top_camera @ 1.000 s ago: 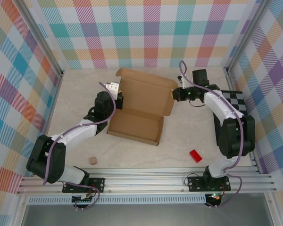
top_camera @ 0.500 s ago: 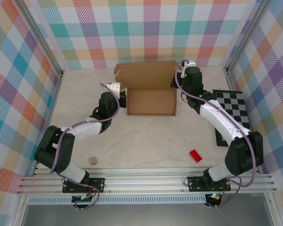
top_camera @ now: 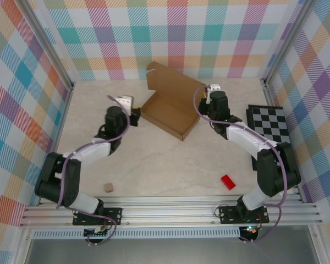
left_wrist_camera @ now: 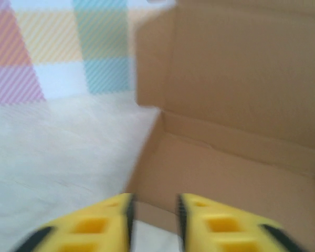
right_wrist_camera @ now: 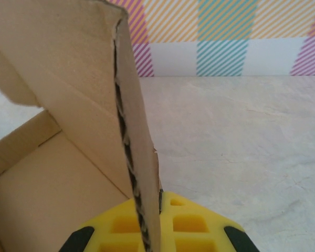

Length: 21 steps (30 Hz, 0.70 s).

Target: Fold the paper box

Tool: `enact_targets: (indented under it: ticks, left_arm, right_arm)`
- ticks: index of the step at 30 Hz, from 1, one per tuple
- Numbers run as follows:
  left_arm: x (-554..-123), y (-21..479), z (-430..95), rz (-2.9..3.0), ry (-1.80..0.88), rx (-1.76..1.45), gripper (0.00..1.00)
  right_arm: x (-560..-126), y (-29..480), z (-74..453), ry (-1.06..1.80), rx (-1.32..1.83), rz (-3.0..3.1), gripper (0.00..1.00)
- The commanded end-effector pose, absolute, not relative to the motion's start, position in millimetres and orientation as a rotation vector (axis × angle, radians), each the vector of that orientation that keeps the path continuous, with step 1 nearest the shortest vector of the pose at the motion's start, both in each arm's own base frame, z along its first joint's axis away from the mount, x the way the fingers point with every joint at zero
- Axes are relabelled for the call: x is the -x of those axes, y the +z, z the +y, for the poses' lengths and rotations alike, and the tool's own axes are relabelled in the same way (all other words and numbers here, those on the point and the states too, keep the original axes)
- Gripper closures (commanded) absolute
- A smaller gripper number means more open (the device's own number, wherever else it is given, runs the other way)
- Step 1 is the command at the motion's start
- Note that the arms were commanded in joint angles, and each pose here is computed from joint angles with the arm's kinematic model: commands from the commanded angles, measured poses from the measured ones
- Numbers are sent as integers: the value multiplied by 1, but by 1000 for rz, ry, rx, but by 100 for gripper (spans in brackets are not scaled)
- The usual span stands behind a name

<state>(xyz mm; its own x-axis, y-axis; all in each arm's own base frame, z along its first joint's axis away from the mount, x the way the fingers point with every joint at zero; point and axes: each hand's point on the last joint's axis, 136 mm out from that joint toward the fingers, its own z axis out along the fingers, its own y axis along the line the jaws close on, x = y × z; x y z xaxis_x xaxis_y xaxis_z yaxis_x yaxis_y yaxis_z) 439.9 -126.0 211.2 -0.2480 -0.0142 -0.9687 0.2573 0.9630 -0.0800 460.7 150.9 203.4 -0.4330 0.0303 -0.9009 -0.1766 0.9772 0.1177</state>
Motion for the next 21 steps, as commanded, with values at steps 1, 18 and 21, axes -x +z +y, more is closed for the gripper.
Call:
enact_targets:
  ticks: [1,18,21]
  left_arm:
    - [-449,231,-106,1773,-371,-213,41]
    - [-539,206,-135,1811,-644,-694,22]
    - [-550,199,-140,1834,-683,-778,22]
  right_arm:
    - [-452,229,163,383,304,1979,100]
    - [-394,256,192,767,831,1906,100]
    - [-390,255,190,802,865,1913,100]
